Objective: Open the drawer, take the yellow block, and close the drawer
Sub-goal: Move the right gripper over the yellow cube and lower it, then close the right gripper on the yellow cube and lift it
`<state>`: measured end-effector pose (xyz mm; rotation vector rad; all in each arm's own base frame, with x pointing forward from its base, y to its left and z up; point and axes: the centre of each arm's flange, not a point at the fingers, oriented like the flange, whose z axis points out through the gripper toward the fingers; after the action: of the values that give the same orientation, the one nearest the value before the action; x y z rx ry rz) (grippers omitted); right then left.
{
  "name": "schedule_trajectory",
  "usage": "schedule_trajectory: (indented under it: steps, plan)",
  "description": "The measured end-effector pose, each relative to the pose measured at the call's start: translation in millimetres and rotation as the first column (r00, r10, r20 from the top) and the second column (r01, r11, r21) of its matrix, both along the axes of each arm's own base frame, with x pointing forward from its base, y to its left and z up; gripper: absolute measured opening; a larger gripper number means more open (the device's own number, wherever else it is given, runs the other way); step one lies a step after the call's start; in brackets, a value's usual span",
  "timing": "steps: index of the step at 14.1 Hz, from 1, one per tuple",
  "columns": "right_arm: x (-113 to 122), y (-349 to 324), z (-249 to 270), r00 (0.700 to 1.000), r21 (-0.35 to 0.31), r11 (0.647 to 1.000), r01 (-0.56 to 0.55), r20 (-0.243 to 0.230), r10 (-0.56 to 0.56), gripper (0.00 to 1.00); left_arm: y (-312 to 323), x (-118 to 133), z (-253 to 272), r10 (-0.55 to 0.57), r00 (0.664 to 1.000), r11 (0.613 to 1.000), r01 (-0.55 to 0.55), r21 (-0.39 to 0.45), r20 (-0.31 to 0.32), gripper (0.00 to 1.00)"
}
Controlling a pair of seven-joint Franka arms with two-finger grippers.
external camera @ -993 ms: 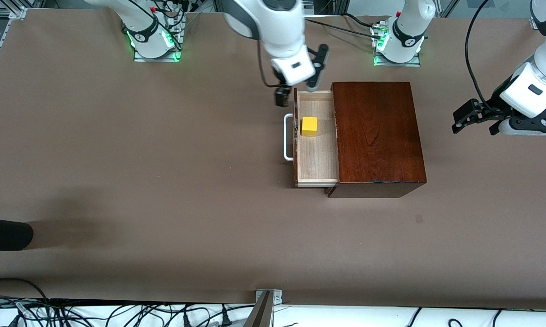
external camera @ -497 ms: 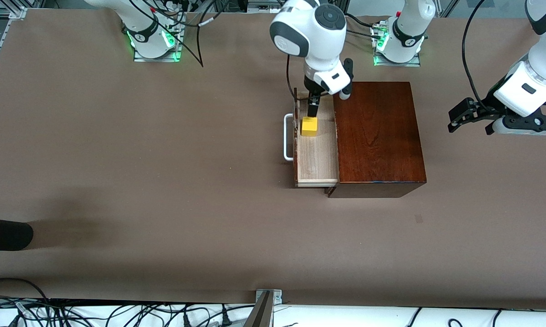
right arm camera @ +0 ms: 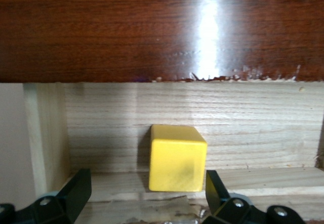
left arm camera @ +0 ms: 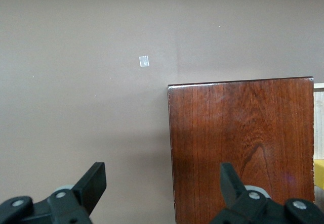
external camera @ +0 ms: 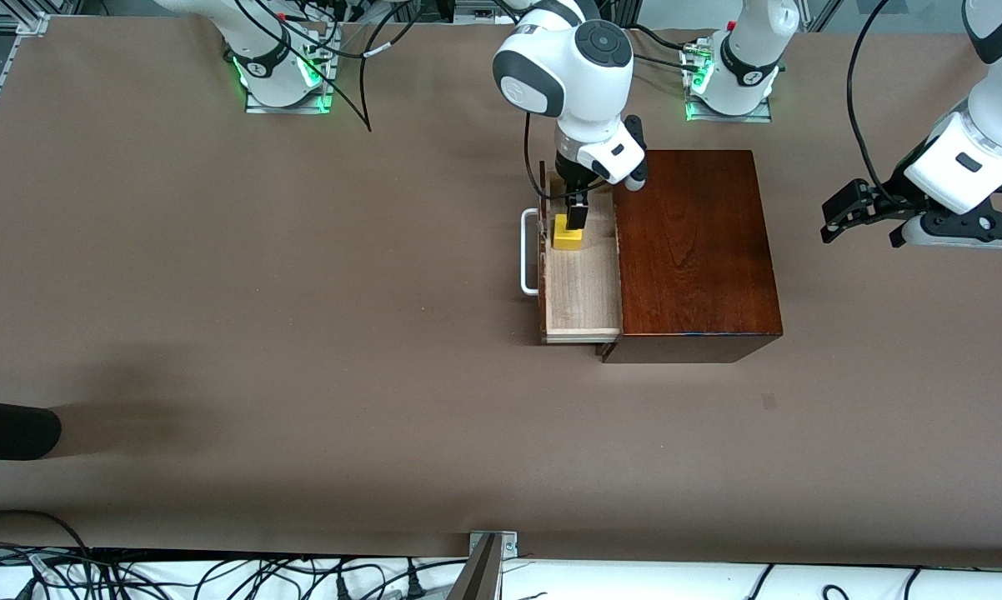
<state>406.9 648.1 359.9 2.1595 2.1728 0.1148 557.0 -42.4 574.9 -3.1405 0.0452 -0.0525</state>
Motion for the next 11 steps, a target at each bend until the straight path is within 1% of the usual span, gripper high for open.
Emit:
schedule_trajectory:
  steps: [6, 11]
  plan:
    - [5, 1, -21, 1.000, -0.001, 1.000, -0.005, 0.000, 0.005, 1.00, 0, 0, 0, 0.000, 1.000, 1.000, 0.000, 0.000, 0.001, 1.00]
    - [10, 2, -30, 1.000, 0.013, 1.000, -0.003, 0.013, 0.003, 1.00, -3, -1, 1, -0.006, 1.000, 1.000, 0.006, 0.000, 0.001, 1.00]
